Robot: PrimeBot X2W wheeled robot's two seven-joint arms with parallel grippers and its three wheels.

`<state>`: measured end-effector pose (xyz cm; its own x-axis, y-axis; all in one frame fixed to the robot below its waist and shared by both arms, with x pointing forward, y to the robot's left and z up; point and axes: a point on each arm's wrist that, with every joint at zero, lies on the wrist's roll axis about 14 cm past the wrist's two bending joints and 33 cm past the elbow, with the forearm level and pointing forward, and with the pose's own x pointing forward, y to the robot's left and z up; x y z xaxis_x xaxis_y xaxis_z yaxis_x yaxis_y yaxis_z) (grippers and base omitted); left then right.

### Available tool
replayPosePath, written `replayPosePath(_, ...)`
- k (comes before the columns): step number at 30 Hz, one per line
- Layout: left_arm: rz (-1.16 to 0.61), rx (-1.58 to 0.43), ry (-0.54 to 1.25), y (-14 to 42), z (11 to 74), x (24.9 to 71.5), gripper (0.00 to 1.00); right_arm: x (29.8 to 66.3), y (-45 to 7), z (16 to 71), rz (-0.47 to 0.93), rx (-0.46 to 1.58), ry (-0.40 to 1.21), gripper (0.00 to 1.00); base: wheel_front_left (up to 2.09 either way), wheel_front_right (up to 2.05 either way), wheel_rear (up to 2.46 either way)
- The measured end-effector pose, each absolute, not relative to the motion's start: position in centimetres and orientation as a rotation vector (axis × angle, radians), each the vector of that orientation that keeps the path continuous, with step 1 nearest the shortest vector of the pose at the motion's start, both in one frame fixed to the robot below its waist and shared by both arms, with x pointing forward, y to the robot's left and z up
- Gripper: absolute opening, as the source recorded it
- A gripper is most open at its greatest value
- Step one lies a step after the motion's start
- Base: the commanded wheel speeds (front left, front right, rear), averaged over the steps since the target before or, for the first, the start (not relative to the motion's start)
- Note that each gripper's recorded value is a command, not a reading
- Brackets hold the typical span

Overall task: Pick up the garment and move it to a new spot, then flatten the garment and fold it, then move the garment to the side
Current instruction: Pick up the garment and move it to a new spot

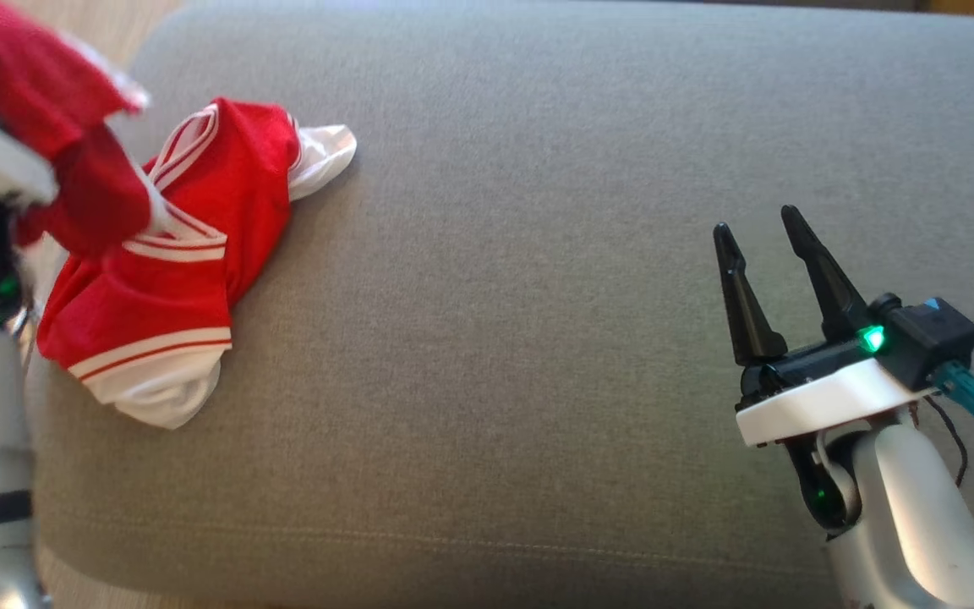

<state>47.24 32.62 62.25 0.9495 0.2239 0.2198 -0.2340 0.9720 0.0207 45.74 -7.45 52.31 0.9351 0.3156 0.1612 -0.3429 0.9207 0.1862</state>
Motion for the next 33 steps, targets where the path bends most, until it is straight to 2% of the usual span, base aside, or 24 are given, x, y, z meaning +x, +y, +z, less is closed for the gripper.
replayPosePath(7,0.020,-0.072,-0.367,23.6,68.3,48.4,0.00,44.9,-10.0,53.6,0.276,0.220,-0.161,1.00,0.00,0.00,0.00)
replayPosePath(13,-0.223,-0.174,-0.344,12.9,68.3,48.9,0.00,44.2,-13.7,54.4,0.181,0.213,-0.192,1.00,0.00,0.00,0.00)
replayPosePath(21,-0.469,-0.250,-0.213,0.7,63.4,49.7,0.00,43.3,-19.2,57.7,0.049,0.186,-0.295,1.00,0.00,0.00,0.00)
replayPosePath(27,-0.510,-0.304,-0.076,-4.0,57.7,50.4,0.00,42.0,-22.4,57.3,-0.039,0.162,-0.287,1.00,0.00,0.00,0.00)
replayPosePath(32,-0.572,-0.200,0.079,-7.7,50.7,49.8,0.00,41.5,-24.0,56.5,-0.087,0.147,-0.266,1.00,0.00,0.00,0.00)
replayPosePath(33,-0.582,-0.168,0.119,-8.0,49.0,49.6,0.38,41.5,-24.2,56.3,-0.092,0.145,-0.261,1.00,0.00,0.00,0.00)
